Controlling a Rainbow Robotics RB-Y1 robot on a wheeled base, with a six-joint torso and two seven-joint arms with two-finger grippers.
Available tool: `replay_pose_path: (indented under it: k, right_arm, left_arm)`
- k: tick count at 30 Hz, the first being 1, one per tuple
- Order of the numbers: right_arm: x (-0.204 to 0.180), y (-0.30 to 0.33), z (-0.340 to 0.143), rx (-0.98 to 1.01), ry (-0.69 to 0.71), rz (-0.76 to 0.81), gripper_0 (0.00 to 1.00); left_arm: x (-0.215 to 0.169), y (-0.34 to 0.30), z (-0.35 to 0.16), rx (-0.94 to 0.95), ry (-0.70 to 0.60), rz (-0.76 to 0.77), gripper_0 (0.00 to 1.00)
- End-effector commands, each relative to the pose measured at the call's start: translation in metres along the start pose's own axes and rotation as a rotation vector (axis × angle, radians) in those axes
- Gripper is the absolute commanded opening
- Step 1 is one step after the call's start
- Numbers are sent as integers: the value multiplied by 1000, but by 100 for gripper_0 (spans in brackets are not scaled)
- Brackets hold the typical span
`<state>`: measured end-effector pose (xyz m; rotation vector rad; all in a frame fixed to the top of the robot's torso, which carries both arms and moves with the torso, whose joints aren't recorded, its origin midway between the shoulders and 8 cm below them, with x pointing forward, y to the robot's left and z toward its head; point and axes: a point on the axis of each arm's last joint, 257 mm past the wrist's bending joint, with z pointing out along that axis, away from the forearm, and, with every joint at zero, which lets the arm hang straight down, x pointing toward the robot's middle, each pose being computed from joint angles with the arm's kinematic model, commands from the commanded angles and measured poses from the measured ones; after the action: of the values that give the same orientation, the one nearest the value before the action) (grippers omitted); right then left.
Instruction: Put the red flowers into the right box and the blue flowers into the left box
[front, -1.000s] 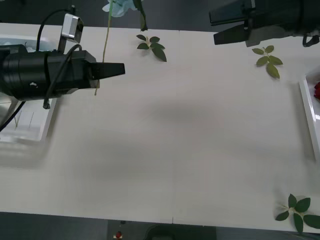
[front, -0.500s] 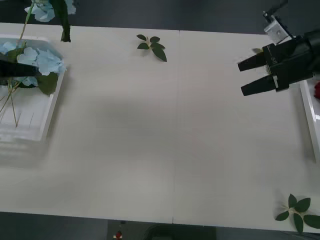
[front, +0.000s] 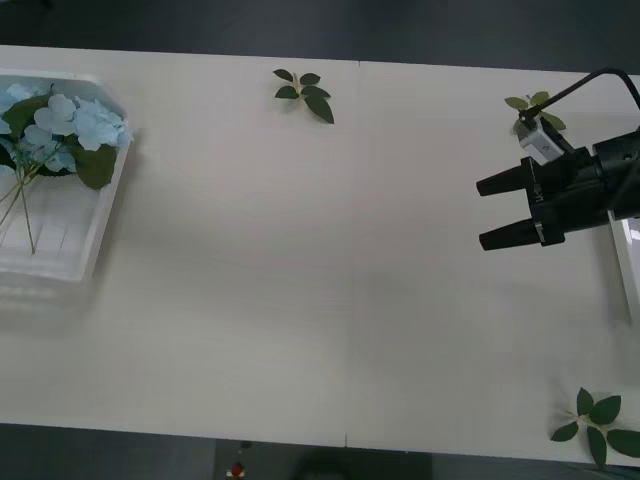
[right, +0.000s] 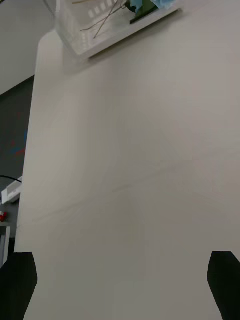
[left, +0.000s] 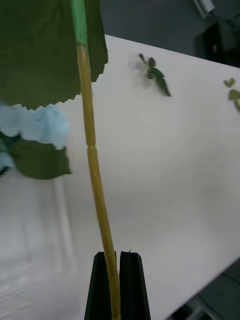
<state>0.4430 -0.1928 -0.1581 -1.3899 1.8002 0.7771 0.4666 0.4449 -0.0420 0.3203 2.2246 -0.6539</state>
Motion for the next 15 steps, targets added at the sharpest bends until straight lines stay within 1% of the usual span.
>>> replay_pose_path:
  k: [1,5,8,11,13,15]
  right_arm:
    - [-12,-6,-6,38,3,-35,100]
    - [-2,-3,-4,38,11,-20,100]
    - [4,-3,-4,42,26,-19,100]
    - [12,-6,-4,53,51,-25,100]
    - [16,-9,-4,63,68,-29,100]
    - [19,-10,-4,69,79,-32,100]
  left_arm:
    - [-10,44,-29,-219,47,164,0]
    - [-6,78,-45,-364,91,181,0]
    - [3,102,-57,-478,170,212,0]
    - [19,115,-54,-508,228,192,0]
    - [32,124,-47,-500,228,142,0]
    - [35,132,-41,-500,209,117,0]
